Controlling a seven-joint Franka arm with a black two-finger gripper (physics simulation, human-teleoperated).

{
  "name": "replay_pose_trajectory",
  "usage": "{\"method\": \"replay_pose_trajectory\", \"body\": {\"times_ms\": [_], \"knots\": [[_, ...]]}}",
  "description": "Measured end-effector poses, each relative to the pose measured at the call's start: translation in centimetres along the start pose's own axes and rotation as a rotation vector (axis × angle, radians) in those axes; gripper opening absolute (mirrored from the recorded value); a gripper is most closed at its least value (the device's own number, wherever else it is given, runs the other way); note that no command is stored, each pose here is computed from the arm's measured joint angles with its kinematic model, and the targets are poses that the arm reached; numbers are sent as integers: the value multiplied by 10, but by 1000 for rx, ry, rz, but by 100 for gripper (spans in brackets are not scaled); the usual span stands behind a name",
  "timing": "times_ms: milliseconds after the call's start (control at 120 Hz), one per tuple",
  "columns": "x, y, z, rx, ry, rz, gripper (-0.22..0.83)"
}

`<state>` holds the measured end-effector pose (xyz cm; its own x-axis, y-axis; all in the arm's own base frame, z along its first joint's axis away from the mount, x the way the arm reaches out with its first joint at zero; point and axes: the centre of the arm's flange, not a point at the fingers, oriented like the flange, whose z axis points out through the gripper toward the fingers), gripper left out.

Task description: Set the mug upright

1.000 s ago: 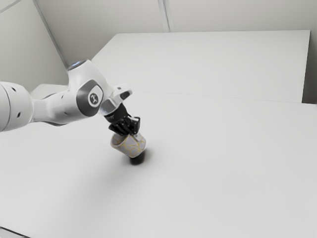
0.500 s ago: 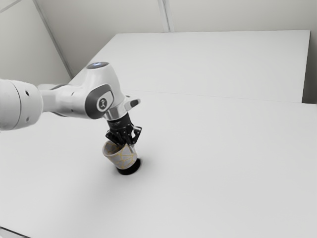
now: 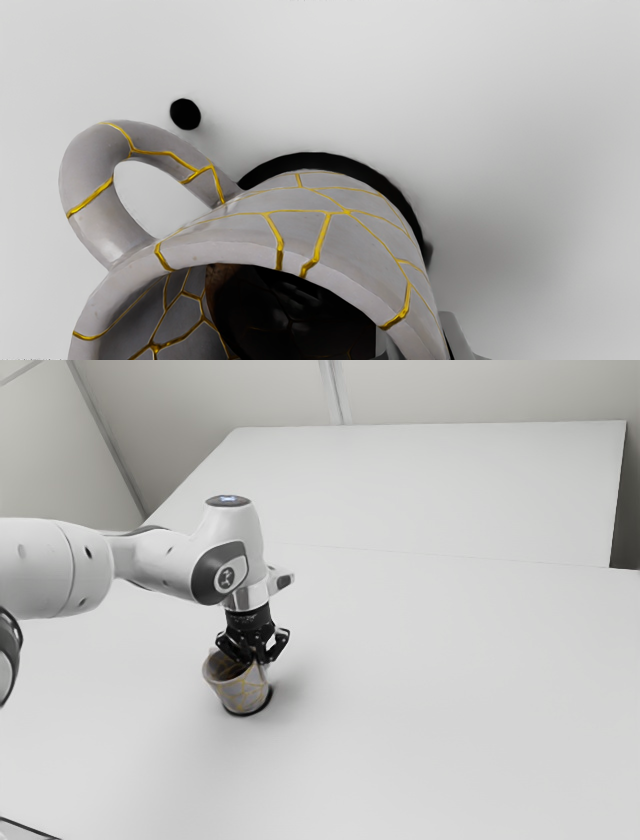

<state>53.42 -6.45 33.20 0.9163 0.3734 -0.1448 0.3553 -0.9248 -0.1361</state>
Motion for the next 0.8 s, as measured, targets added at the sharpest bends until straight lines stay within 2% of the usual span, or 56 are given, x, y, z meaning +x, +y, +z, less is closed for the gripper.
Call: {"method": "replay_pose_trajectory", "body": {"times_ms": [217,375,475,617,800], "knots": [[2,1,9,28,-19,-34,-15],[8,-3,4,16,-18,-65,20],[11,-2,-1,11,-12,-71,35],[14,0,-16,-4,12,-74,48],[14,-2,-60,-53,72,-66,56]]}}
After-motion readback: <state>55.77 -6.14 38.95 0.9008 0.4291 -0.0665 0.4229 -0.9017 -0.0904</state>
